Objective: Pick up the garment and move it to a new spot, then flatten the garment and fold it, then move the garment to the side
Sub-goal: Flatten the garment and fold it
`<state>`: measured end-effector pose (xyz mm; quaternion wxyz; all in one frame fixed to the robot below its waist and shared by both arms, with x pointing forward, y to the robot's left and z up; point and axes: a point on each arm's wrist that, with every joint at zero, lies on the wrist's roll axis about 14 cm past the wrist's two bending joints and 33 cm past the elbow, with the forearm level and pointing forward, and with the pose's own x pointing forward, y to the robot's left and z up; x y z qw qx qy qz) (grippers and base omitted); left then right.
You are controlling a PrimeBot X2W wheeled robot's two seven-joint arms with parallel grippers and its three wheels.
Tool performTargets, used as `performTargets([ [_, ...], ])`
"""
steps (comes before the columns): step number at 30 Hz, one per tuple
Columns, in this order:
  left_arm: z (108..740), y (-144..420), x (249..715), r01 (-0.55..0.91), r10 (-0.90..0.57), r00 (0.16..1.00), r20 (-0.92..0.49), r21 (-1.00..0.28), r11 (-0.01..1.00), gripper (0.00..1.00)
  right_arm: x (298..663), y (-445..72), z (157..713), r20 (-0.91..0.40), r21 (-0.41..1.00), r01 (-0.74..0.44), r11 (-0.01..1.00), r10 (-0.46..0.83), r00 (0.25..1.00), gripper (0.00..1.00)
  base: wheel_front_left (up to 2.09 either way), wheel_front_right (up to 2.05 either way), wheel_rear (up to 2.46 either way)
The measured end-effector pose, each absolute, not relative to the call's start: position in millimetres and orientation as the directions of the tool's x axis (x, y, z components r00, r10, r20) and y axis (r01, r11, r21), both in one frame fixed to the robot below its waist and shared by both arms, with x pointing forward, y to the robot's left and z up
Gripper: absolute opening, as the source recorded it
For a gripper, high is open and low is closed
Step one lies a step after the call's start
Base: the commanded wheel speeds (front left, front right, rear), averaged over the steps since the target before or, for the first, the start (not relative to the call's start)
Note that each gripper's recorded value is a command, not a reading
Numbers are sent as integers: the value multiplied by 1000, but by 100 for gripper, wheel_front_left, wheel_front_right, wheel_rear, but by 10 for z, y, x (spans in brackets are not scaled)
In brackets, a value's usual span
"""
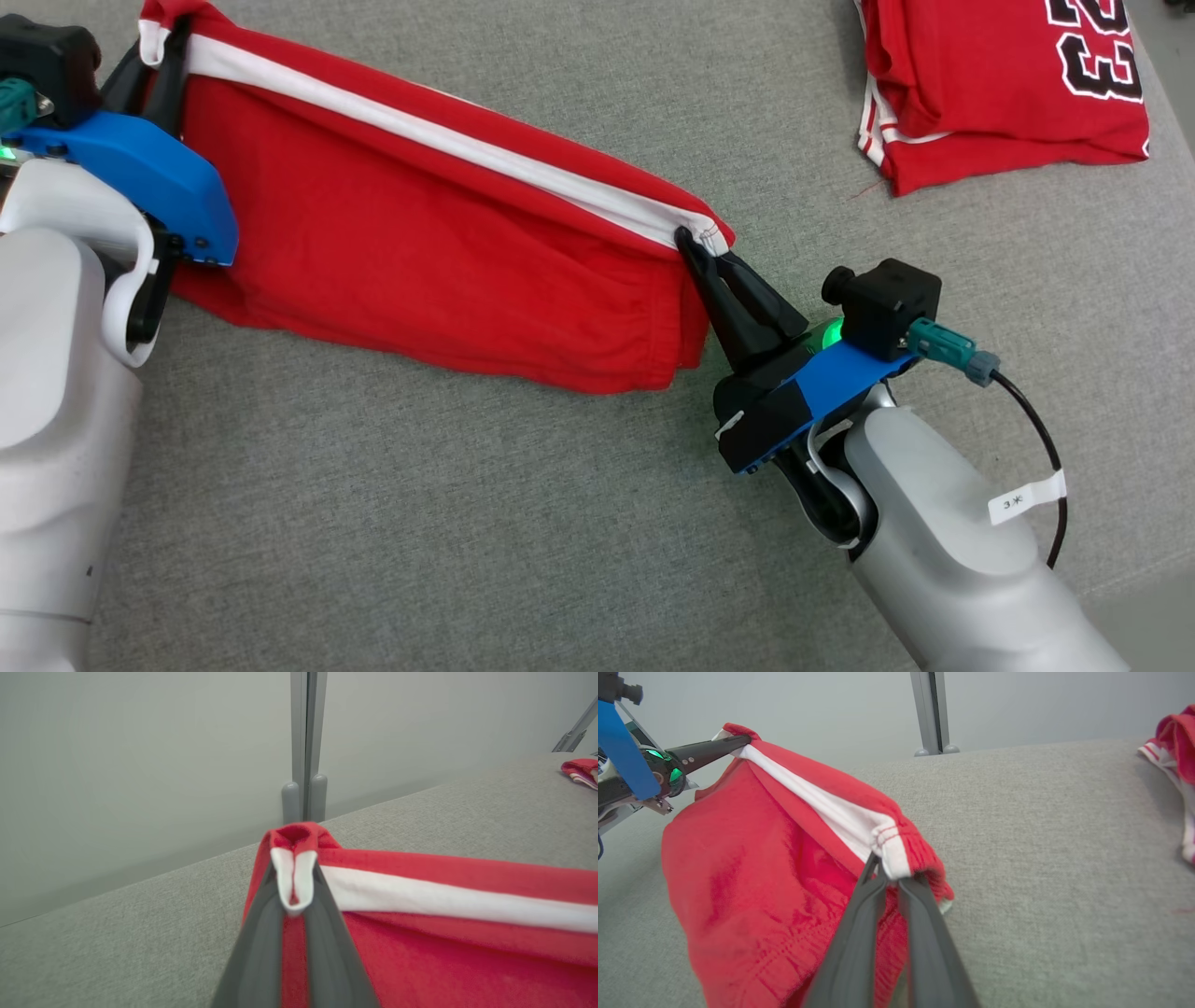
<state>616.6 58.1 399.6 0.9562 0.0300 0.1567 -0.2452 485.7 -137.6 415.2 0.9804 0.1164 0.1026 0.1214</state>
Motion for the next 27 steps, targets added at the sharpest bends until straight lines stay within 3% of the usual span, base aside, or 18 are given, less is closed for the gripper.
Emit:
performTargets([
  [1,3993,581,6171,479,-459,831,-314,-15,878,100,4855,-1371,4149,-174,251,-216,944,263,949,40,0,0,0],
  [2,3995,590,6178,477,-457,833,-312,-13,879,100,4858,-1359,4162,-170,251,-219,943,266,949,100,0,0,0],
  [10,4274,654,6147,470,-456,857,-239,3,882,100,4820,-1391,4446,-90,234,-226,946,252,964,100,0,0,0],
  [17,4416,770,6037,449,-442,870,-220,-16,893,100,4451,-1628,4592,-44,207,-159,965,172,984,100,0,0,0],
  [22,4220,768,5922,466,-448,839,-308,-16,885,100,4122,-1742,4589,-49,183,-96,978,107,993,100,0,0,0],
  [27,3936,761,5788,485,-446,790,-420,-15,875,100,4042,-1759,4621,-41,180,-73,981,81,996,100,0,0,0],
])
